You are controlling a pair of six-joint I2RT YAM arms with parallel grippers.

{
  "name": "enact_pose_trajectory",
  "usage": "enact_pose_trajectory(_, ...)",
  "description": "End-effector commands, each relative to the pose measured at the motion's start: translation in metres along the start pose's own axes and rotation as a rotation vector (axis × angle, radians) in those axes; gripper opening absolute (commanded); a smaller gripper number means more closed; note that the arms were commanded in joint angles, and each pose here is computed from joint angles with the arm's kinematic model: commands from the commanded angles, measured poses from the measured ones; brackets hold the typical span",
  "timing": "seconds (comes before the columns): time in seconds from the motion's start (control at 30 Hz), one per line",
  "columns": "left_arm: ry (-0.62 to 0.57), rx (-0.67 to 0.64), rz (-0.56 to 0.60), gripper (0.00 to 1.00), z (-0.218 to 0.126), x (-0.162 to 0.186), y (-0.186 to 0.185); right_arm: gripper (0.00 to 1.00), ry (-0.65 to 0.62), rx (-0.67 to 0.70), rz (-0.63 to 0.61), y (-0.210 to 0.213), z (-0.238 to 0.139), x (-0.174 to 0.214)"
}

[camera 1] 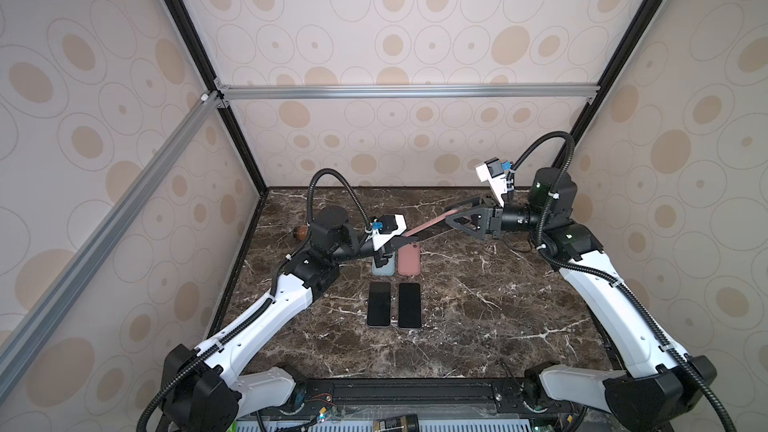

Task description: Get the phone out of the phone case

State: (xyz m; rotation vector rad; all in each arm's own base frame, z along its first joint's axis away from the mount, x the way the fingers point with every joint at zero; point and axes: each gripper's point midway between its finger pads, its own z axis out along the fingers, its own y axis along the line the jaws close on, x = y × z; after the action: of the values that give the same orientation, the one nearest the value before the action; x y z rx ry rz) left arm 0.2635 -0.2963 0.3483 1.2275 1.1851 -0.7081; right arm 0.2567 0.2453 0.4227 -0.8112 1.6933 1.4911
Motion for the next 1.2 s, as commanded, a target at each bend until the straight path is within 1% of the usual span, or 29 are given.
enact_pose_trajectory(0.0,-0.031,-0.084,0.166,0.0,-0.005,-0.026,0.018,0.66,0.017,0.02,0.123,-0.005,0.004,0.005)
enact_pose_trajectory(0.2,-0.018,-0.119,0.189,0.0,-0.006,-0.025,0.024,0.66,0.025,0.059,0.19,-0.017,0.005,0.01)
enact_pose_trajectory(0.37,-0.019,-0.124,0.194,0.0,-0.006,-0.025,0.024,0.67,0.009,0.058,0.246,-0.023,0.008,0.01)
enact_pose_trajectory(0.63,0.016,-0.134,0.217,0.0,-0.006,-0.018,0.026,0.68,-0.002,0.038,0.274,-0.026,0.01,0.009)
enact_pose_trajectory(0.87,0.039,-0.156,0.243,0.0,-0.008,-0.017,0.03,0.68,0.01,0.069,0.312,-0.034,0.01,0.016)
enact_pose_trajectory(0.93,0.041,-0.161,0.242,0.0,-0.008,-0.017,0.031,0.71,-0.011,0.056,0.299,-0.031,0.01,0.01)
enact_pose_trajectory(1.07,0.033,-0.167,0.231,0.0,-0.009,-0.016,0.03,0.82,-0.051,0.042,0.238,-0.02,0.008,-0.006)
enact_pose_trajectory(1.13,0.022,-0.166,0.22,0.0,-0.009,-0.016,0.029,0.94,-0.082,0.036,0.189,-0.014,0.006,-0.017)
enact_pose_trajectory(1.17,0.019,-0.166,0.216,0.0,-0.009,-0.015,0.028,0.98,-0.101,0.037,0.163,-0.01,0.004,-0.022)
